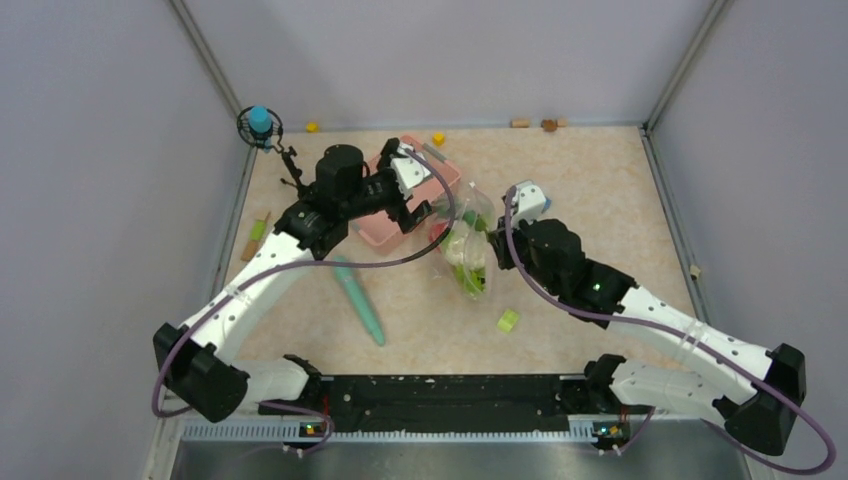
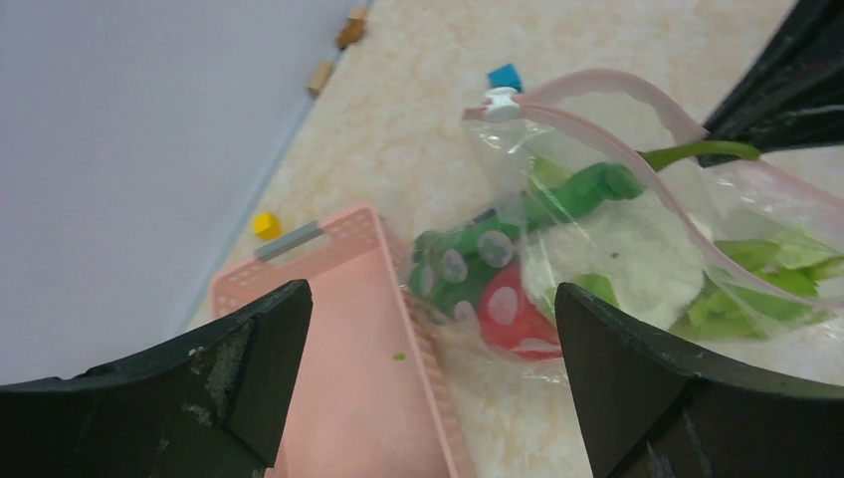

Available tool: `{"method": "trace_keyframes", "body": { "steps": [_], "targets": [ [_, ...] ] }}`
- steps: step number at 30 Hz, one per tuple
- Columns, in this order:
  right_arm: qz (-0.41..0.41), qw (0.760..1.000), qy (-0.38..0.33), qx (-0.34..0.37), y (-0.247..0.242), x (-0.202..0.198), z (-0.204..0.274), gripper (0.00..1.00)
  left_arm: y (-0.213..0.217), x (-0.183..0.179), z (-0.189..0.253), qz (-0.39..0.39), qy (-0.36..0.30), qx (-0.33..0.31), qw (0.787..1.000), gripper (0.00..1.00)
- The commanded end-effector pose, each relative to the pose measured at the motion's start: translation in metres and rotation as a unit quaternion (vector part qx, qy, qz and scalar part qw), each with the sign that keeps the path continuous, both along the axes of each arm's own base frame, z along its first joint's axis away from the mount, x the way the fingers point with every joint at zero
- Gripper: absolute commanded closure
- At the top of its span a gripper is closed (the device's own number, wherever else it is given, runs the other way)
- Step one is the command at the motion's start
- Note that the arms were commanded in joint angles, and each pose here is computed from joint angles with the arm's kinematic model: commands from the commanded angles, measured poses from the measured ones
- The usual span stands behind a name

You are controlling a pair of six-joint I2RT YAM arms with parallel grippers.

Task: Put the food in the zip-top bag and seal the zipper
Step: Adjust the zipper food storage bag at the center of the board.

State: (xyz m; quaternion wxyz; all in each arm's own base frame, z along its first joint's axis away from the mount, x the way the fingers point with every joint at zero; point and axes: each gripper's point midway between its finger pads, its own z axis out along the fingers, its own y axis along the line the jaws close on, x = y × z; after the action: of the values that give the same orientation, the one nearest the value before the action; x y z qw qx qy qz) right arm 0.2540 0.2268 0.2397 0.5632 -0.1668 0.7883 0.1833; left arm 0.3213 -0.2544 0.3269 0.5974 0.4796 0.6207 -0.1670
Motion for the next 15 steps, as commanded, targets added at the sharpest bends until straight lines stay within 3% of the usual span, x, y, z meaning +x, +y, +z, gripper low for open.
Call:
{"method": "trace_keyframes", "body": {
  "steps": [1, 6, 15],
  "targets": [
    [0.006, 0.999, -0.039, 0.011, 0.008, 0.012, 0.033, 1.00, -0.029, -0.020, -0.001, -0.169, 0.010, -0.033, 0.985, 0.03],
    [0.027, 0.999, -0.031, 0.004, 0.018, 0.013, 0.030, 1.00, -0.029, -0.006, -0.020, -0.215, 0.078, -0.050, 0.972, 0.03],
    [0.051, 0.998, -0.025, -0.008, 0.030, 0.014, 0.030, 1.00, -0.038, 0.009, -0.039, -0.270, 0.087, -0.073, 0.956, 0.03]
  ]
}}
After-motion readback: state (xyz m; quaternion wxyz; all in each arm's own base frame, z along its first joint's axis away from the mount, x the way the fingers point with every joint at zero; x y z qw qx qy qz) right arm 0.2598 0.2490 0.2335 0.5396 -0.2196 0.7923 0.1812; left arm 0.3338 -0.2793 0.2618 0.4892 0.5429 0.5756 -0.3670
